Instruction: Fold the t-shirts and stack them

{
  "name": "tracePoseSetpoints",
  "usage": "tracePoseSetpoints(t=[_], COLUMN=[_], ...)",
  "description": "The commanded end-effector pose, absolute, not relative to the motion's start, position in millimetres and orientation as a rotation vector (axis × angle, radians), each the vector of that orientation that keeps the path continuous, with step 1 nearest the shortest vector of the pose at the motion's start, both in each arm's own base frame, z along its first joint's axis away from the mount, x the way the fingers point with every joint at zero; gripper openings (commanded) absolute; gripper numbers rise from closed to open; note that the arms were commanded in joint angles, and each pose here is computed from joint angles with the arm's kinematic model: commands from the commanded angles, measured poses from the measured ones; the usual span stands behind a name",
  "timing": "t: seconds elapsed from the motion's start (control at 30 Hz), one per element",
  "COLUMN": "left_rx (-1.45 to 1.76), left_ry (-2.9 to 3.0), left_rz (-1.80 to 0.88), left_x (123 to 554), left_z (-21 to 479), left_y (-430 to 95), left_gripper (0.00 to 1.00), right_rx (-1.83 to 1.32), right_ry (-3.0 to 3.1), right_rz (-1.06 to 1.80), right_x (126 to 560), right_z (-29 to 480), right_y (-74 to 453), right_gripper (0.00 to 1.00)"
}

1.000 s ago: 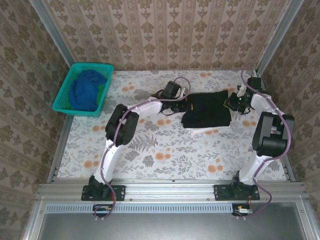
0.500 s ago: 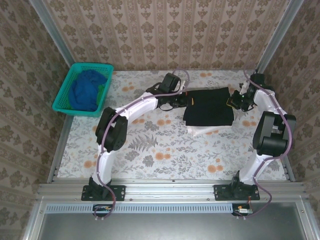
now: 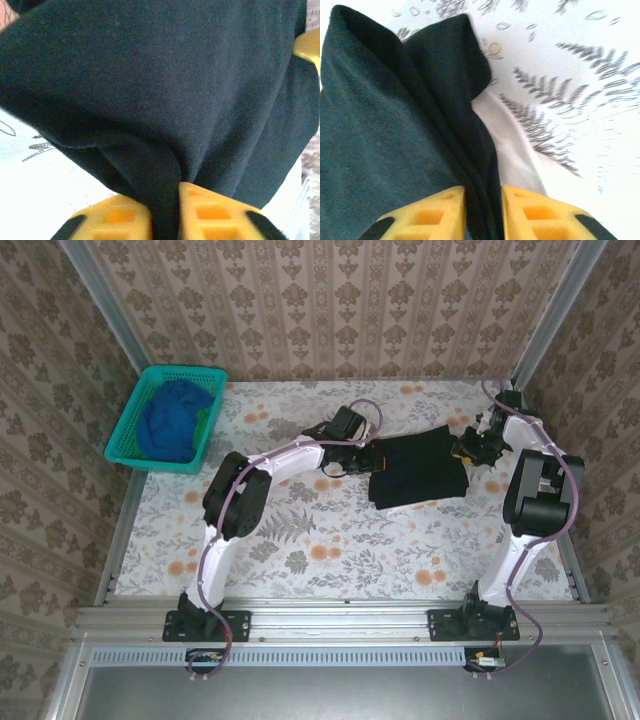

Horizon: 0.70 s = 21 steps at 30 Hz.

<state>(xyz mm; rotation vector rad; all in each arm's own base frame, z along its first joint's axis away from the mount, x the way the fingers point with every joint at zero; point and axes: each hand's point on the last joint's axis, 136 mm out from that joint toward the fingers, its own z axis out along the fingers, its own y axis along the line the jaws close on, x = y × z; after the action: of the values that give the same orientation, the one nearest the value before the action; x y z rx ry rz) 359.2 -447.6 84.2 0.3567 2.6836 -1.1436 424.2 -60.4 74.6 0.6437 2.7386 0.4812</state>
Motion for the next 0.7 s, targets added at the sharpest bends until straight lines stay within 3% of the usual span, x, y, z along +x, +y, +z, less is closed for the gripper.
tracePoseSetpoints(t=[0.0,0.07,0.17,0.33,0.4,0.43,0.47,0.53,0.67], left_rx=[0.360,0.365,0.390,0.424,0.420,0.413,0.395,0.346,0.199], left_ry=[2.732,2.724,2.687,2.601,2.560,2.536,2.519,2.492,2.445], left_rz=[-1.054,-1.032,-1.011,-0.915,-0.896,-0.880,-0.864,-0.833,-0.791], left_x=[355.9,360.0,367.9,388.6,393.7,396.0,396.9,397.7,391.4], left_z=[74.2,76.8,90.9,126.7,142.2,150.5,158.3,168.8,177.6], left_y=[-434.9,-428.2,-420.5,-397.8,-383.0,-371.8,-359.0,-329.2,-262.7], left_gripper=[0.33,0.37,0.45,0.66,0.72,0.79,0.98,1.00,1.00], right_rx=[0.633,0.622,0.651,0.398,0.423,0.427,0.423,0.400,0.333], right_ry=[2.653,2.626,2.583,2.499,2.538,2.588,2.643,2.684,2.759], right_rz=[0.276,0.186,0.080,0.200,0.156,0.111,0.024,-0.143,-0.132], right_x=[419.6,407.5,381.4,382.1,383.1,382.0,377.8,374.8,376.5], right_z=[116.6,131.2,148.2,145.5,126.8,115.0,106.2,98.3,83.3], right_y=[-82.4,-82.1,-70.6,23.3,28.3,26.2,20.7,9.9,19.7], right_gripper=[0.30,0.37,0.37,0.57,0.63,0.67,0.74,0.83,0.95])
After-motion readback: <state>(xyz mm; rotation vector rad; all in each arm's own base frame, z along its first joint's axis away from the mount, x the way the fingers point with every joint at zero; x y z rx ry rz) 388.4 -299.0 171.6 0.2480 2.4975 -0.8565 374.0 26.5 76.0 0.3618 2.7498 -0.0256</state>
